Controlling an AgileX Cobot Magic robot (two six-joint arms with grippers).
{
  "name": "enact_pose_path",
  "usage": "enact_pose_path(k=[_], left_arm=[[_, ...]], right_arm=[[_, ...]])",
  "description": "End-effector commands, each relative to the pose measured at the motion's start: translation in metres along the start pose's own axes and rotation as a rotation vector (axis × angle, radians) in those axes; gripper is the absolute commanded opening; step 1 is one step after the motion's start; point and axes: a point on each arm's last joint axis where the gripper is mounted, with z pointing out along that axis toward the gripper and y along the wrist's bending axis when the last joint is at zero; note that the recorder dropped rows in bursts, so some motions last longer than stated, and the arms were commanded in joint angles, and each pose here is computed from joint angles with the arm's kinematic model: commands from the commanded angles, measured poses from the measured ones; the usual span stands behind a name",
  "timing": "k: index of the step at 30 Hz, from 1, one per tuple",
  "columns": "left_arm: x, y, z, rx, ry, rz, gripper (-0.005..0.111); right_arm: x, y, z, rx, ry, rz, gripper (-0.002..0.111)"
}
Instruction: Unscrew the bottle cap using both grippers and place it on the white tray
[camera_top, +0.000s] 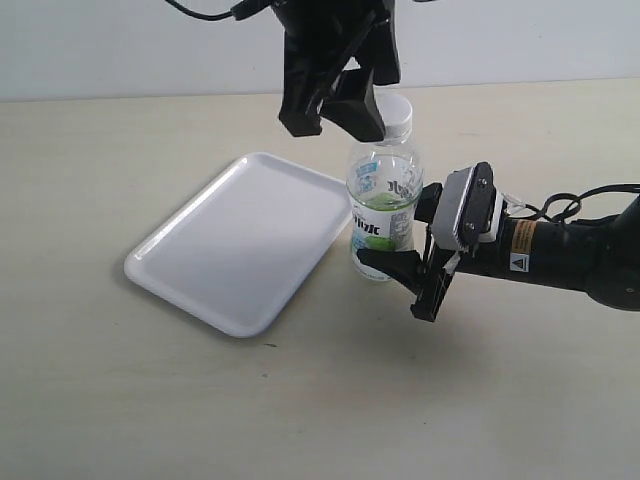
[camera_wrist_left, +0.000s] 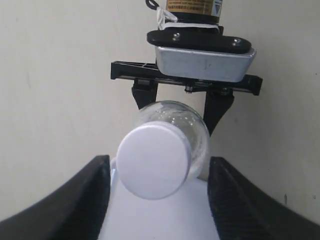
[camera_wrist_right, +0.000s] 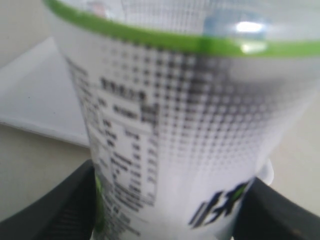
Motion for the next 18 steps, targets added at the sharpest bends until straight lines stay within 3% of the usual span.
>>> enact_pose_path(k=[1,8,18], left_arm=[[-0.007,-0.004,0.001,-0.001,0.025,0.038,0.057],[-0.013,-0.007,0.002,0.005,0.020,0.051,0.052],[-0.009,0.000,0.014,-0.038,0.043,0.008,0.058]], right_arm=[[0.016,0.002,0.000,-0.014,0.147,-0.025,0.000],[0.016,0.002,0.000,-0.014,0.147,-0.025,0.000],[0.016,0.002,0.000,-0.014,0.147,-0.019,0.000]])
